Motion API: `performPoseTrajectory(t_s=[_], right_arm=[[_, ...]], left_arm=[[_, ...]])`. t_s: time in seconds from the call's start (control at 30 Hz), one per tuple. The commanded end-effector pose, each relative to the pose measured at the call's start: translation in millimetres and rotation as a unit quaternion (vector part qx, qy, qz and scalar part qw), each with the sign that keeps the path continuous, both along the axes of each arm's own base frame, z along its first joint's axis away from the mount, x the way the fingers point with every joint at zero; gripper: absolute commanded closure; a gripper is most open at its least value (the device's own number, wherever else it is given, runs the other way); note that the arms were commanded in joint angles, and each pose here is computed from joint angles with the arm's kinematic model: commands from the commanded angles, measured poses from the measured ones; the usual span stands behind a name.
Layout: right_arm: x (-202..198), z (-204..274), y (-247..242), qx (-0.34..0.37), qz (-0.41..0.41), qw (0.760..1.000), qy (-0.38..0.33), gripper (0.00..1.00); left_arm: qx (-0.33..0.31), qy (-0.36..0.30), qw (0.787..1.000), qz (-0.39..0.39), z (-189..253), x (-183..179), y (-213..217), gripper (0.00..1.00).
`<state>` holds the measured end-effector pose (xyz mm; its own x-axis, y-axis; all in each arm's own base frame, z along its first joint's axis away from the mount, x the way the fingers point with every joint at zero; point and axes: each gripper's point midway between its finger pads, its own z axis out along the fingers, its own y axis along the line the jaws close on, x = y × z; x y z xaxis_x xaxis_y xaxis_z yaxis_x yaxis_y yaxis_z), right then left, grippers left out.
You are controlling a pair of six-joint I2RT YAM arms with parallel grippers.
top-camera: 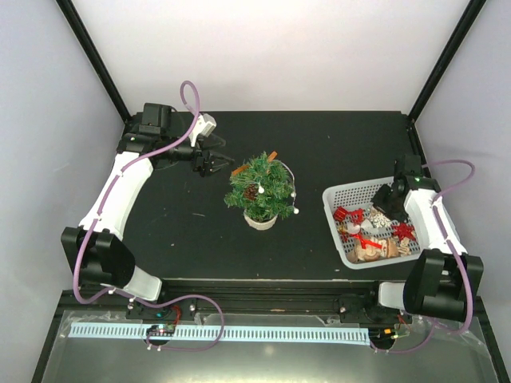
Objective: Decorate the small christmas tree
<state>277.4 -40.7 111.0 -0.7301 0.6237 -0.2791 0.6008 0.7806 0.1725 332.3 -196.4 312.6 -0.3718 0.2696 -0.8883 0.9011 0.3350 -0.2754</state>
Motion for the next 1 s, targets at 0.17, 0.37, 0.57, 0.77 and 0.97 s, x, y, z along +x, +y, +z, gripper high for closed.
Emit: performPoseTrajectory(t_s=[0.17, 0.37, 0.57, 0.77, 0.97], right_arm=[[14, -32, 4, 0.025, -0.013, 0.999, 0.032, 0.63], [31, -52, -3, 0.015, -0.013, 0.998, 0.053, 0.63], [46, -55, -13, 0.005, -0.021, 0.998, 0.055, 0.64], [49, -62, -20, -0.004, -0.025, 0.998, 0.065, 0.64], [46, -69, -34, -0.004, -0.041, 0.997, 0.073, 0.64]], left_arm=[[-0.015, 0.015, 1.0, -0.013, 0, 0, -5, 0.01], [-0.011, 0.016, 1.0, -0.011, -2, -1, -5, 0.01], [-0.008, 0.017, 1.0, -0.009, -5, 0, -5, 0.01], [-0.004, 0.02, 1.0, -0.007, -10, -1, -4, 0.01], [-0.002, 0.021, 1.0, -0.007, -12, 2, -4, 0.01]])
